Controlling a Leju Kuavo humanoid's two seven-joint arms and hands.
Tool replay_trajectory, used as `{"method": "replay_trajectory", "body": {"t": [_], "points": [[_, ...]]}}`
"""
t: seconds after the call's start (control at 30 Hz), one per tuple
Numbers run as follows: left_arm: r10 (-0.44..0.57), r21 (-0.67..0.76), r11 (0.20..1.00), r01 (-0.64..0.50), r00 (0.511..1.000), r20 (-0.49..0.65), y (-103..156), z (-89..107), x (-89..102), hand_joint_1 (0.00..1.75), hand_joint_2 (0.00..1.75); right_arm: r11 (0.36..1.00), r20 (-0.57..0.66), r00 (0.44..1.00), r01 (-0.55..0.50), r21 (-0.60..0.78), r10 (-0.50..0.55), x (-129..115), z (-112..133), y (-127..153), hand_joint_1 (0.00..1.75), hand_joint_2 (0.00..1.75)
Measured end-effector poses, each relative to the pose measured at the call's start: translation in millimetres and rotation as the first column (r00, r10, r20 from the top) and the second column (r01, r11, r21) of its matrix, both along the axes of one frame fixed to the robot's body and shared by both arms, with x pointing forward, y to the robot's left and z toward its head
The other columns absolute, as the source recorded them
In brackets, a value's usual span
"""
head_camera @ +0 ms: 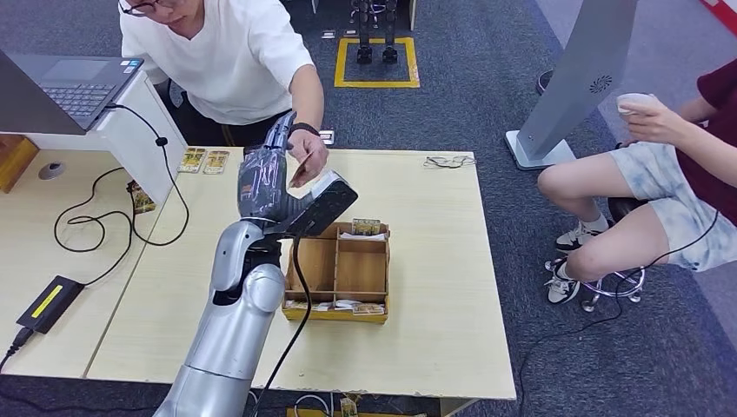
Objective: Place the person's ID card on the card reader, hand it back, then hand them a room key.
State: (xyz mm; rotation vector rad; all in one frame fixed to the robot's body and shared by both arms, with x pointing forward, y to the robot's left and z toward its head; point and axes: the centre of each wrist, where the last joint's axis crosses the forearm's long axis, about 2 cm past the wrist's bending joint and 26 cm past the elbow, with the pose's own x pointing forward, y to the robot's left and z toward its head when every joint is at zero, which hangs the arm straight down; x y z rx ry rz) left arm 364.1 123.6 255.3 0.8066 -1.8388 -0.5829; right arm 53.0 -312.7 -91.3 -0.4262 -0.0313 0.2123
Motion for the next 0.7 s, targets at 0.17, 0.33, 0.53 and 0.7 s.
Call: {"method": "replay_trajectory", "body": {"t": [0.17, 0.33, 0.53, 0.7], "points": [[-0.011, 0.007, 1.0, 0.011, 1.0, -0.007, -3, -1.4, 0.6, 0.0, 1.75, 1.0, -0.002, 1.0, -0.001, 0.003, 0.001, 0, -1, -1, 0.0, 1.75], [-0.019, 0.007, 1.0, 0.019, 1.0, -0.004, -4, -1.7, 0.8, 0.0, 1.75, 1.0, -0.003, 1.0, -0.001, 0.005, 0.001, 0, -1, -1, 0.0, 1.75], [-0.107, -0.045, 0.993, 0.11, 0.992, 0.064, 0, -5.8, -3.7, 0.0, 1.75, 1.0, -0.009, 1.0, 0.002, 0.005, -0.002, -1, -1, 0, 0.0, 1.75], [-0.184, -0.122, 0.972, 0.201, 0.973, 0.138, 11, -18.3, -16.8, 0.0, 1.75, 1.0, -0.012, 1.0, 0.007, 0.006, -0.007, -2, -1, 0, 0.0, 1.75]]}}
